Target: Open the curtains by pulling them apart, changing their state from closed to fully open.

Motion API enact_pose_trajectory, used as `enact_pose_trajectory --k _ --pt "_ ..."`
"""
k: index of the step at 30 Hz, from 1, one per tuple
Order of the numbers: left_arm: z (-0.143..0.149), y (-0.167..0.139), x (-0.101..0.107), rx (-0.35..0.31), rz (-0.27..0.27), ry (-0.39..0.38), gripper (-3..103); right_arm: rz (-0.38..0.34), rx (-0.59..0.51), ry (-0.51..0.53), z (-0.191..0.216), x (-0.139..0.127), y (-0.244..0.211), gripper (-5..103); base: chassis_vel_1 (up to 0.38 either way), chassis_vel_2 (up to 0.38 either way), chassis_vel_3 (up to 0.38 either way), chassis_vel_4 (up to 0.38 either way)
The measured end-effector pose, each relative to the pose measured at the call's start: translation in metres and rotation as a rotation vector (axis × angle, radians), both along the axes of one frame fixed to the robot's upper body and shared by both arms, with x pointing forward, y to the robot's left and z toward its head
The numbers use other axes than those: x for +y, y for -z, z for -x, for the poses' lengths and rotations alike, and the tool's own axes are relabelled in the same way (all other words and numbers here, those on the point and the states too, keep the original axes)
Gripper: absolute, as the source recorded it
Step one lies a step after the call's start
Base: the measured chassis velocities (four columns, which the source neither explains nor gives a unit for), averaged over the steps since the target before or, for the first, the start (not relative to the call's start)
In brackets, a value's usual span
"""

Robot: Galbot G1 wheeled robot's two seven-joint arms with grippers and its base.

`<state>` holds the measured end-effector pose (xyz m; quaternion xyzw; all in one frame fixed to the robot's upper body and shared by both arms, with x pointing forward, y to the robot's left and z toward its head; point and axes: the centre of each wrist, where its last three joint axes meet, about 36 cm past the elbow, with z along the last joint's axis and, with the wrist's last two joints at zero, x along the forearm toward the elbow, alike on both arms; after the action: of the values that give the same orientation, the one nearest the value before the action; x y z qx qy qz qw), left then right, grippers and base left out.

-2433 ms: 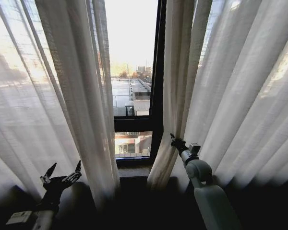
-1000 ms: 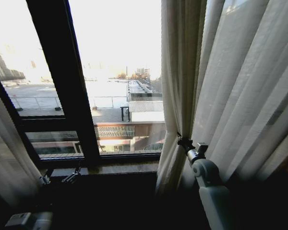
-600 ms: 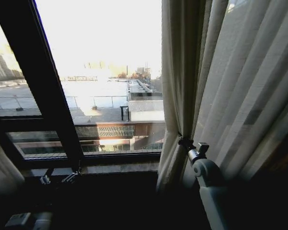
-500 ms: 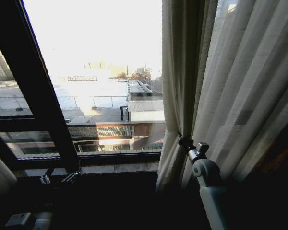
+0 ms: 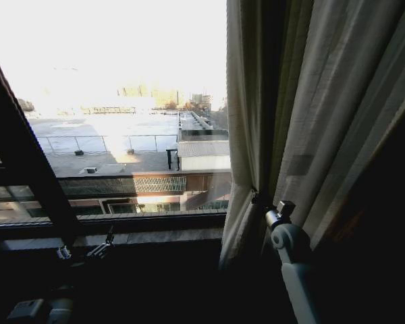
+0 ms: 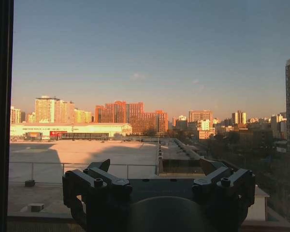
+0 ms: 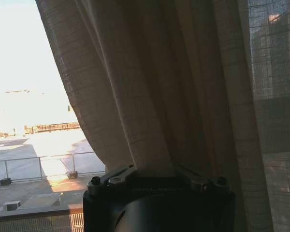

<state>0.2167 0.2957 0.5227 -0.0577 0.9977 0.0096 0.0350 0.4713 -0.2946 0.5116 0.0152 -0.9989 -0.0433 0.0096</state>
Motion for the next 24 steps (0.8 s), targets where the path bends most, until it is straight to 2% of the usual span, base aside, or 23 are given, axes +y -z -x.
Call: enact_pose_trajectory --k 24 --pt "-0.0014 -0.0005 -0.0009 -0.005 0.003 0.007 100 0.001 -0.002 0.002 0.0010 -0.0009 0.0007 0 -0.354 -0.347 0.353 0.350"
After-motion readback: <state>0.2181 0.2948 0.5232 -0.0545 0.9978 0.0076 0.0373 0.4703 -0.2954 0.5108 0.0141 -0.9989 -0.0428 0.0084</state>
